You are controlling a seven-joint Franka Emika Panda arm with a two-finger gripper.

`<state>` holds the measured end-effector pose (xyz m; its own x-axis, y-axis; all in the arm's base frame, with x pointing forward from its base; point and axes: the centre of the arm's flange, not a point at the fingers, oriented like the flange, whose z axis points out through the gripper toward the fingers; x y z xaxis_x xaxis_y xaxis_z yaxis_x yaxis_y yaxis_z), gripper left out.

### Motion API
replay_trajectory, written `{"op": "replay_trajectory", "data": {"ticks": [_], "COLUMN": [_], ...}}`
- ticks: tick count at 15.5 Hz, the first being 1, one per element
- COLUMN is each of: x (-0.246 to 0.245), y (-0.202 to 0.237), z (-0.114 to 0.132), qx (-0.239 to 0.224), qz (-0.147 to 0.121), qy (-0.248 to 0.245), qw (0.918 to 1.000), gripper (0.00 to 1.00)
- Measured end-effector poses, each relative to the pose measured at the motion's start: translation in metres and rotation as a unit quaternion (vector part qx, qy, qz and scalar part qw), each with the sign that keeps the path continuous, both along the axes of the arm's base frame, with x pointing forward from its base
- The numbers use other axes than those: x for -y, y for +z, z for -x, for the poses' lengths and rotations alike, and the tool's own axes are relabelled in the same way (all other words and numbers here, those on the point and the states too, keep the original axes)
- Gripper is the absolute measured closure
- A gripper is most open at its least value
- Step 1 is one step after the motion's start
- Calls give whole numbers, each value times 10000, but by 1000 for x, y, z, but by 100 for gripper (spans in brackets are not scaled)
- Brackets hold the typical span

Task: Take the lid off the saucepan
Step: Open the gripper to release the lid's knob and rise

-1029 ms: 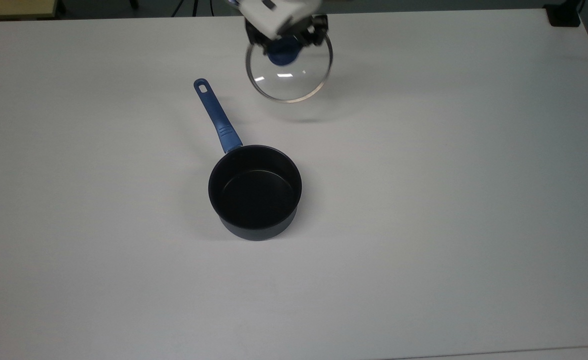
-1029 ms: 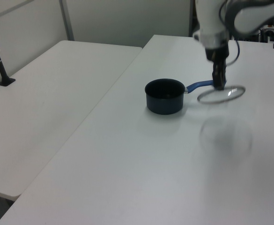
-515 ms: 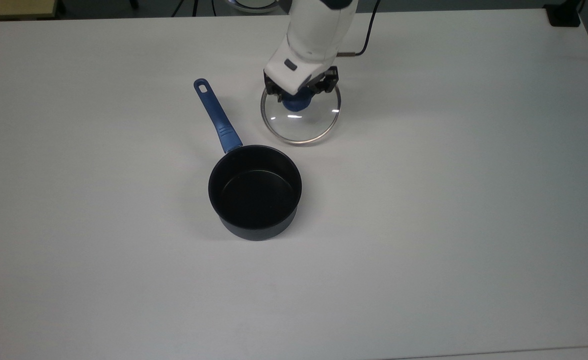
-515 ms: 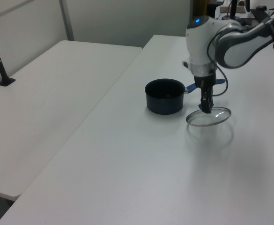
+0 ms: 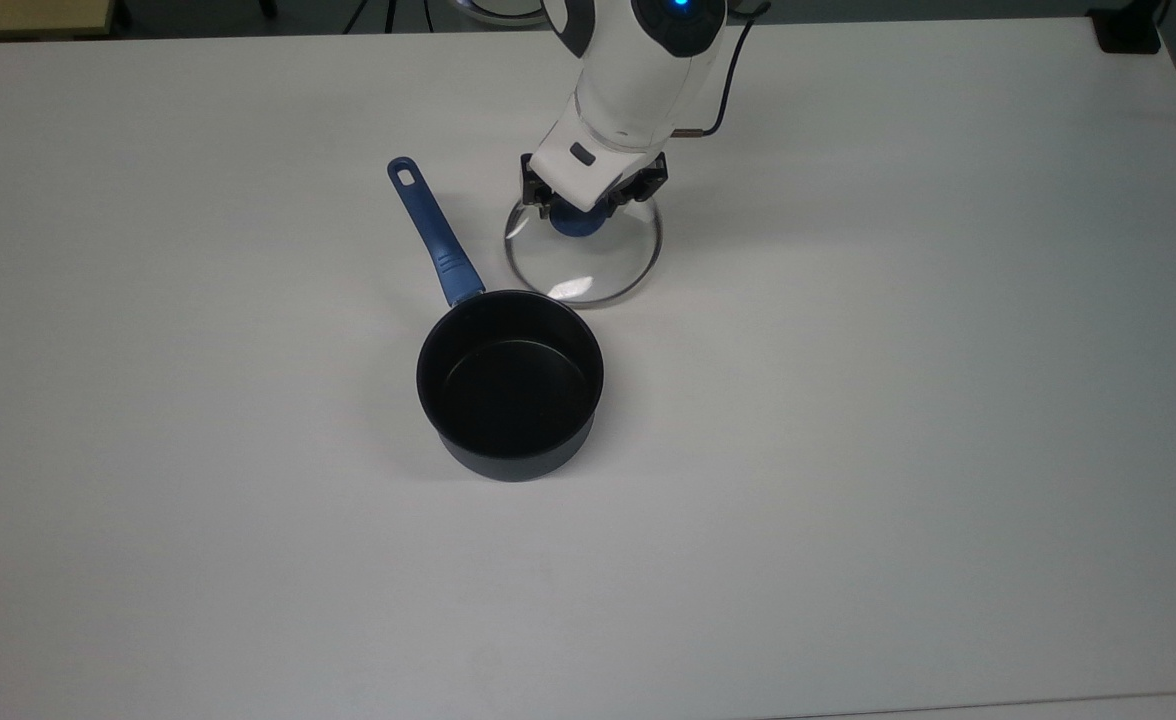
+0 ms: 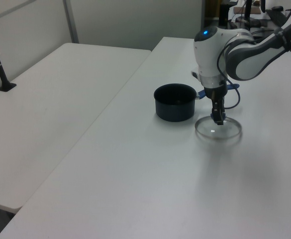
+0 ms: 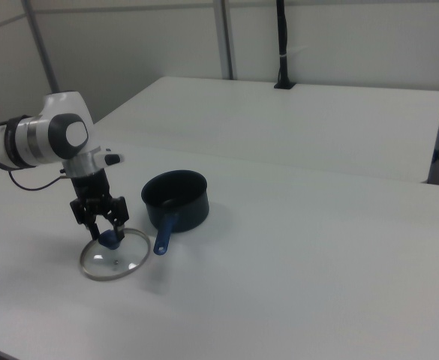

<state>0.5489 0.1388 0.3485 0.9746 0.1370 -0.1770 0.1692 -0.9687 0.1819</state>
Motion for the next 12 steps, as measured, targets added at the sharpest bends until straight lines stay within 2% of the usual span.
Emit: {"op": "replay_trajectory", "data": {"ticks": [3,7,10,12], "x": [0,8,26,43], "y": [16,49,103,145], "z": [-8,-13,-13,-17], "qx": [220,475,582,802], "qz": [-7,-9,70,-29], "qy": [-270,-466,-710,-962], "qw": [9994,9978,9958,9921], "gripper": [0,0,0,0]}}
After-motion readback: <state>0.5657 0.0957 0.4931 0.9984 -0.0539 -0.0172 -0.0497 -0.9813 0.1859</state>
